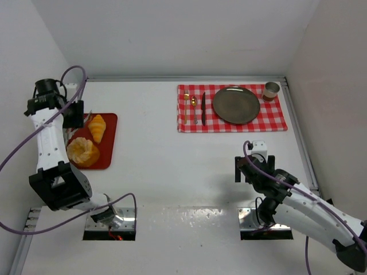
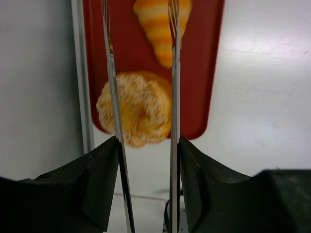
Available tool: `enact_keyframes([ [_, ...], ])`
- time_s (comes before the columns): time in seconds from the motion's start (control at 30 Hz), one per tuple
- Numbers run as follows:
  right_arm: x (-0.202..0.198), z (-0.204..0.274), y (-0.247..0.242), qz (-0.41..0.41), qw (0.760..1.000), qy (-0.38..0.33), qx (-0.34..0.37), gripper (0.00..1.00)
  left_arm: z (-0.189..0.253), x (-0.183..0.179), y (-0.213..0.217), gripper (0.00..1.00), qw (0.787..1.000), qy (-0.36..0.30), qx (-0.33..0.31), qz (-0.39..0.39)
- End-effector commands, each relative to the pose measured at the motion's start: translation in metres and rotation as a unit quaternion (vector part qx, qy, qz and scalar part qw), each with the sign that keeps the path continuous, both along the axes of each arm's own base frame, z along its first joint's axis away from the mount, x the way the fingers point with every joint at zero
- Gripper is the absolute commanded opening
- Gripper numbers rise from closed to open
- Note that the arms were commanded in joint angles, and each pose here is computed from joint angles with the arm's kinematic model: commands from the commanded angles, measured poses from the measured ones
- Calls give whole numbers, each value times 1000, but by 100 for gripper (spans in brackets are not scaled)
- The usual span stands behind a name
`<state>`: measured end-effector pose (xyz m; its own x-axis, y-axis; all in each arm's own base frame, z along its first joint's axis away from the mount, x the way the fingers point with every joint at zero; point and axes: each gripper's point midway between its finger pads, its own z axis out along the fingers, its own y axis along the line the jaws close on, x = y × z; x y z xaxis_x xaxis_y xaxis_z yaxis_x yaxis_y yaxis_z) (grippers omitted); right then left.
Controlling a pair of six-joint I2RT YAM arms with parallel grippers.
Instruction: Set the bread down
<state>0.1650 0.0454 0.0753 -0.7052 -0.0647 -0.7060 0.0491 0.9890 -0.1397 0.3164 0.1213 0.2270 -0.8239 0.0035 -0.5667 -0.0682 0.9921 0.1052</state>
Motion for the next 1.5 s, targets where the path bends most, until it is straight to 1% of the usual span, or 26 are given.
enact_keyframes([
  [0.0,7,-3,9,17,1000,-11,10,100,3,-22,14,55,1000,-3,9,-1],
  [0.07,7,-6,12,23,1000,0,9,100,-4,-31,23,55,1000,14,1,18],
  [0.1,8,-4,17,31,999,2,11,100,-4,-38,36,55,999,12,-4,41],
  [0.2,9,-2,20,42,999,13,5,100,1,-54,53,55,998,-1,-5,63],
  [0.23,10,0,23,46,999,15,6,100,-2,-66,59,55,997,0,-13,75],
  [0.33,9,-1,24,49,999,23,3,100,-10,-87,63,55,997,18,-26,77],
  [0.43,10,-2,27,53,998,24,7,100,-12,-108,66,55,996,31,-19,79],
  [0.57,11,-1,30,54,998,23,10,100,-20,-125,65,55,996,48,-20,78],
  [0.63,11,-1,31,58,998,26,11,100,-23,-131,58,55,995,52,-35,73],
  [0.77,11,0,31,59,998,26,10,100,-19,-133,55,55,996,44,-34,70],
  [0.8,10,0,31,57,998,27,11,100,-21,-134,54,55,996,47,-37,70],
  [0.9,10,-1,30,58,998,26,11,100,-31,-144,60,55,994,70,-20,85],
  [0.93,9,-1,30,57,998,26,11,100,-31,-145,63,55,994,69,-10,89],
  [1.03,9,-3,29,54,998,26,14,100,-42,-150,60,55,993,80,-14,91],
  [1.23,10,-3,30,57,998,26,13,100,-62,-148,65,55,991,80,-13,109],
  [1.37,9,-4,29,55,998,28,11,100,-74,-138,78,55,989,77,-14,124],
  [1.43,7,-5,29,57,998,32,10,100,-78,-136,80,49,988,78,-20,129],
  [1.47,8,-5,29,55,998,30,10,100,-81,-136,80,43,988,83,-24,129],
])
